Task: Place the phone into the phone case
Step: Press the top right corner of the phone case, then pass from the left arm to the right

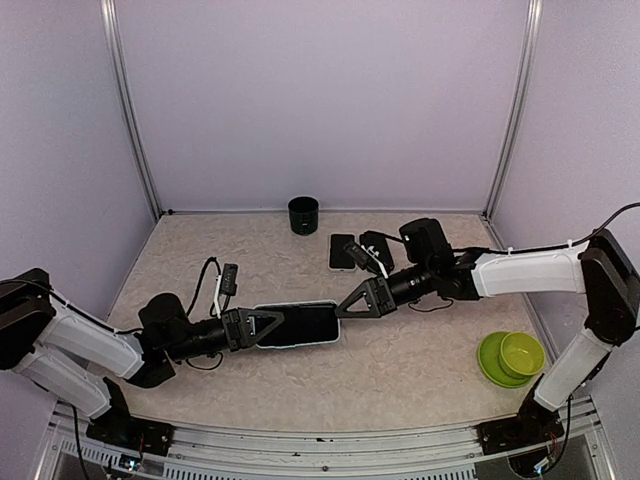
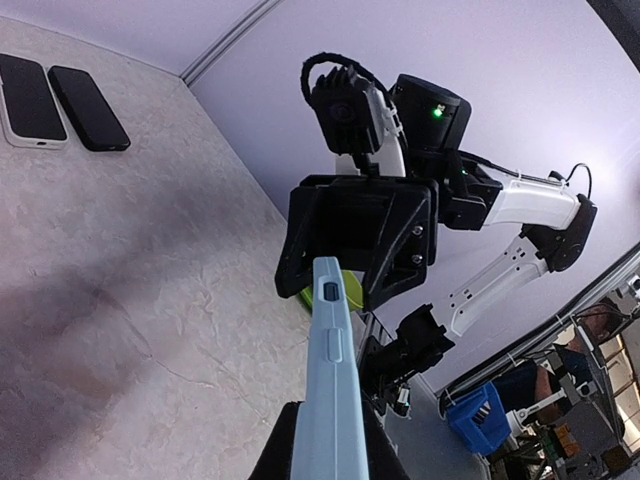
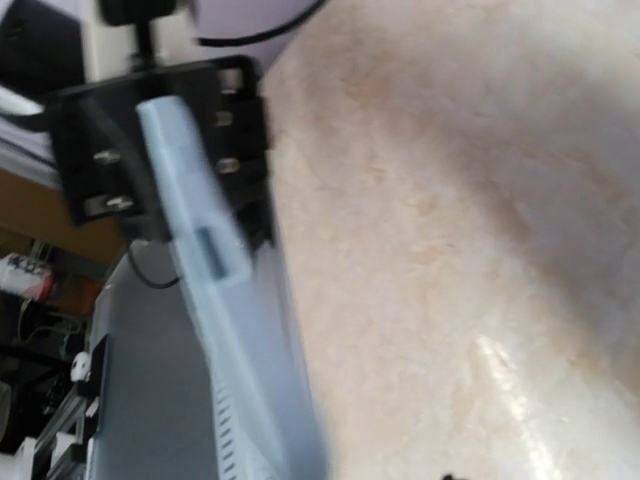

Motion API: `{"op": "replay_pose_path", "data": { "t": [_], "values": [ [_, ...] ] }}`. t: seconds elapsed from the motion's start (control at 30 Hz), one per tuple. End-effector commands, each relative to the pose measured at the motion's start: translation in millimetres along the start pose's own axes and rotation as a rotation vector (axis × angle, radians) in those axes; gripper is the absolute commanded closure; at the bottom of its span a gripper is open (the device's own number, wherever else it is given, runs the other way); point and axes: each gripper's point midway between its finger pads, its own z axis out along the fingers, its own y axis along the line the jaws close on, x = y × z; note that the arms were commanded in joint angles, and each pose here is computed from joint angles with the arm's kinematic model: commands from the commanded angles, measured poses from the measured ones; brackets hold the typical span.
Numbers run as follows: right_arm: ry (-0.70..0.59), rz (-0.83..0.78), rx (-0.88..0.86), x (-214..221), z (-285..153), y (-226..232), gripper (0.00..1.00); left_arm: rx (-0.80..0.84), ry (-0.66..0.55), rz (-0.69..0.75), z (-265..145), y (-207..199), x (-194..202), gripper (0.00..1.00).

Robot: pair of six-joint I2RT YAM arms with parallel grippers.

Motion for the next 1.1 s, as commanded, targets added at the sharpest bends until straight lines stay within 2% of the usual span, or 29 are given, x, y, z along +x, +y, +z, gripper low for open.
{"op": "replay_pose_path", "data": {
  "t": [0.0, 0.1, 0.17, 0.27, 0.37, 0.53, 0.67, 0.8, 0.9, 1.07],
  "values": [
    [-0.039, -0.001, 0.049, -16.9, 1.9, -13.2, 0.50, 0.110, -0.051, 0.032, 0.7, -27.8, -13.5, 1.00],
    [-0.045, -0.002, 0.067, -19.4, 3.2, -17.6, 0.52, 0.105, -0.053, 0.031, 0.2, -27.0, -13.0, 1.00],
    [-0.043, -0.003, 0.066, -19.7, 4.1, -18.7, 0.58, 0.100, -0.053, 0.030, 0.1, -25.5, -12.1, 1.00],
    [-0.021, -0.001, 0.033, -16.2, 7.3, -16.5, 0.81, 0.085, -0.055, 0.022, 0.4, -21.4, -11.1, 1.00],
    [-0.002, -0.006, -0.013, -9.4, 4.6, -11.4, 0.94, 0.077, -0.046, 0.020, 1.2, -17.9, -8.2, 1.00],
    [0.012, -0.014, -0.140, 3.5, -9.8, 4.6, 0.99, 0.080, -0.039, 0.022, 0.3, -18.1, -6.4, 1.00],
    [-0.006, -0.040, -0.184, 4.9, -22.4, 14.5, 0.98, 0.083, -0.043, 0.030, -0.5, -19.8, -8.0, 1.00],
    [-0.023, -0.055, -0.173, 0.5, -30.6, 17.4, 0.90, 0.082, -0.039, 0.034, 1.2, -20.5, -8.6, 1.00],
    [-0.033, -0.088, -0.081, -3.7, -33.4, 11.4, 0.69, 0.073, -0.029, 0.029, 3.7, -18.6, -7.6, 1.00],
    [-0.088, -0.263, 0.128, -12.1, -45.5, 11.1, 0.48, 0.053, 0.003, 0.014, 9.9, -14.2, -3.4, 1.00]
  ]
}}
